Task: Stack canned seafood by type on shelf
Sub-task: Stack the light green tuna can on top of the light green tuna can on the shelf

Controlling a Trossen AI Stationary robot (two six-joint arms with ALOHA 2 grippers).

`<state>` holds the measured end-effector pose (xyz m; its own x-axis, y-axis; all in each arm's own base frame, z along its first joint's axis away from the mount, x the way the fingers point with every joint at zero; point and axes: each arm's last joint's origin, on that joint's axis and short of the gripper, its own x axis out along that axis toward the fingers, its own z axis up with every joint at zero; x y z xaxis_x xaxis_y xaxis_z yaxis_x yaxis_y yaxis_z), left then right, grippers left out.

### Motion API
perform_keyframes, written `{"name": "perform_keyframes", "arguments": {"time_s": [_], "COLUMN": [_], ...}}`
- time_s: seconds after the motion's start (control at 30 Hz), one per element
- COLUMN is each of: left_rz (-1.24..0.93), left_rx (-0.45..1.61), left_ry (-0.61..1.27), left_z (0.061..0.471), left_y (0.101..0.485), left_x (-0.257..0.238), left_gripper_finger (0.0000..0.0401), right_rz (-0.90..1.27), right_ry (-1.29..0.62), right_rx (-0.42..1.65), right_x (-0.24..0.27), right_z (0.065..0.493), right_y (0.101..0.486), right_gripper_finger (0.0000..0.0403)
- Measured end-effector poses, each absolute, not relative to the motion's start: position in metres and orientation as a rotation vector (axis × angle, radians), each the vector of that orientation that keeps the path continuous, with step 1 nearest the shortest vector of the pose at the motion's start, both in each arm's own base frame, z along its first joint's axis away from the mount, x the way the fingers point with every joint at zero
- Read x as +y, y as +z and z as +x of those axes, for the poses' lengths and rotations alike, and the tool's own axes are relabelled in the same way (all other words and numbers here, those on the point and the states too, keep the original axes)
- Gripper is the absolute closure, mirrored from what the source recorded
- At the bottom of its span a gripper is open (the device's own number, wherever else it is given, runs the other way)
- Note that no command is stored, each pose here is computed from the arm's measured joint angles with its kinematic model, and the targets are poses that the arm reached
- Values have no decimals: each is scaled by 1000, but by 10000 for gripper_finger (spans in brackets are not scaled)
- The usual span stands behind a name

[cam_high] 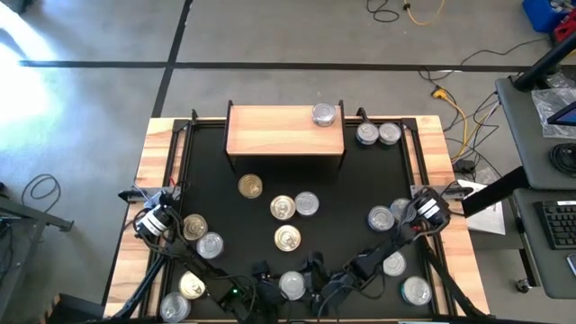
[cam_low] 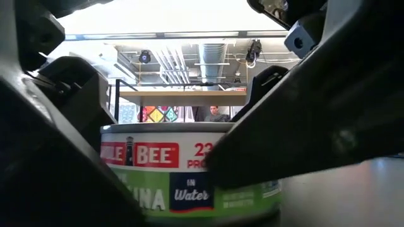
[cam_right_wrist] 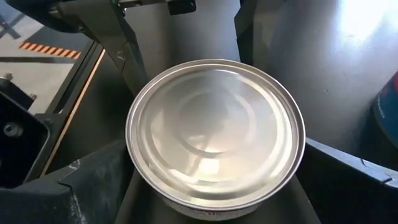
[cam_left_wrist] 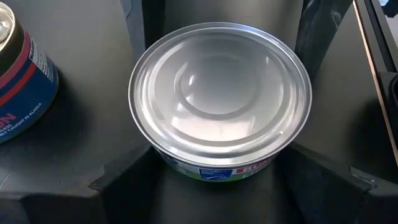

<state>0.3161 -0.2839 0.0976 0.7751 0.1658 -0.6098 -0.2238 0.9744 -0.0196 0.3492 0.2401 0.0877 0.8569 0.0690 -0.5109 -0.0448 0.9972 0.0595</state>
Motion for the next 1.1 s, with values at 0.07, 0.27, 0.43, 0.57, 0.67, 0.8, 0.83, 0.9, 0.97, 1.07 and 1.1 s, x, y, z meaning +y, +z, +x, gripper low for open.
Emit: {"name": "perform_keyframes", "arguments": {"time_s": [0.07, 0.27, 0.43, 0.57, 0.67, 0.8, 0.83, 0.9, 0.97, 1.07, 1.1], "left_rz": [-92, -88, -84, -85, -87, -89, -89, -66, -61, -77, -80], "left_rx": [646, 634, 633, 629, 630, 673, 692, 731, 755, 809, 841], "left_ry": [216, 232, 231, 231, 227, 208, 203, 206, 199, 183, 182], "left_z": [316, 316, 316, 316, 317, 316, 314, 310, 303, 290, 284], "left_y": [98, 98, 98, 98, 98, 103, 106, 113, 121, 131, 132], "left_x": [-284, -283, -283, -283, -283, -280, -280, -276, -277, -281, -281], "left_gripper_finger": [81, 81, 80, 71, 56, 33, 28, 18, 9, 4, 4], "right_rz": [22, 3, 35, 70, 102, 112, 113, 110, 113, 112, 110], "right_ry": [43, 55, 47, 34, 27, 39, 48, 54, 89, 150, 168], "right_rx": [498, 418, 331, 281, 284, 292, 295, 295, 303, 360, 389], "right_x": [241, 243, 241, 239, 237, 236, 235, 234, 232, 224, 220], "right_z": [350, 354, 353, 351, 350, 350, 351, 352, 352, 350, 348], "right_y": [84, 66, 49, 44, 43, 44, 44, 47, 53, 68, 75], "right_gripper_finger": [2, 2, 2, 2, 7, 27, 28, 28, 28, 28, 28]}}
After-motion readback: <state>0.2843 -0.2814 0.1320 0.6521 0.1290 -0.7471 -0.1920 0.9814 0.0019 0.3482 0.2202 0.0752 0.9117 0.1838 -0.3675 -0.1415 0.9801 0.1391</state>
